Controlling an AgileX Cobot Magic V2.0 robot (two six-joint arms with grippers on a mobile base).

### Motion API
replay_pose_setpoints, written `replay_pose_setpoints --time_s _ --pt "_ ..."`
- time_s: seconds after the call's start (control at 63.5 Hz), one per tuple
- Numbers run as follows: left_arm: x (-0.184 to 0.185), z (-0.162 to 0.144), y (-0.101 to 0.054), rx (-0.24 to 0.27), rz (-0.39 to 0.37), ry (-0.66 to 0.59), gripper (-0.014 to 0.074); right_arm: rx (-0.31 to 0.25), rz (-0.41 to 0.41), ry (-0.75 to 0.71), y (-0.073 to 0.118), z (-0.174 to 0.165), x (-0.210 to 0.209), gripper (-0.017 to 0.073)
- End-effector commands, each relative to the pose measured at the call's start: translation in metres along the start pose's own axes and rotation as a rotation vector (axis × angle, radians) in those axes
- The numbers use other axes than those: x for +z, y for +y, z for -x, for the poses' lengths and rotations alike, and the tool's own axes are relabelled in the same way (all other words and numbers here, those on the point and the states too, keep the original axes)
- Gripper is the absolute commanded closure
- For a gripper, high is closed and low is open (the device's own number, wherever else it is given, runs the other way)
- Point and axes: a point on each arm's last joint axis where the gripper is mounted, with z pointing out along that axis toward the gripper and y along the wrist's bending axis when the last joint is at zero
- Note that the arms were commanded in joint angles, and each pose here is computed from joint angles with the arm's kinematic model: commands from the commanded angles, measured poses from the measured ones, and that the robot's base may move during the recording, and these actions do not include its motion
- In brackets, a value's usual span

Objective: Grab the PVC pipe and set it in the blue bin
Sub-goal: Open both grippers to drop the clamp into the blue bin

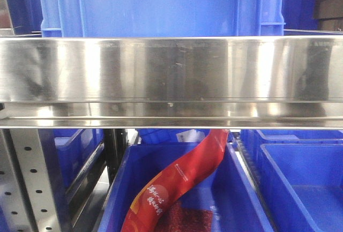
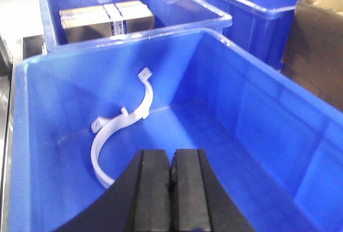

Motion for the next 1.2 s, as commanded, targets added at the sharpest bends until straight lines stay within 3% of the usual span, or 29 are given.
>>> replay_pose_setpoints --time_s 0.0,0.189,0.362,0.614,0.866,1.181 --pt "-0.023 0.009 -0.003 -0.01 -0.014 -0.026 0.0704 -0.006 -0.018 -0.007 -0.005 0.004 -0.014 0.0727" --pt "-0.07 0.015 -0.005 -0.058 -0.047 -0.116 0.0704 -0.037 -0.018 -0.115 0.005 0.014 -0.061 0.0727" --pt "-0.093 -0.022 -0.003 -0.063 -0.046 -0.156 0.0704 -0.099 -0.043 -0.252 0.006 0.004 -0.085 0.0727" --pt "-0.123 -0.094 0.002 -0.084 -0.046 -0.28 0.0704 -0.134 -0.101 -0.297 -0.005 -0.059 -0.1 0.0727" --pt "-0.162 -0.151 0.006 -0.084 -0.045 -0.287 0.0704 -0.126 -0.142 -0.382 -0.013 -0.131 -0.127 0.0727" --pt "-0.199 -0.158 0.006 -0.084 -0.055 -0.407 0.0704 -0.143 -0.127 -0.488 -0.005 -0.15 -0.168 0.0727"
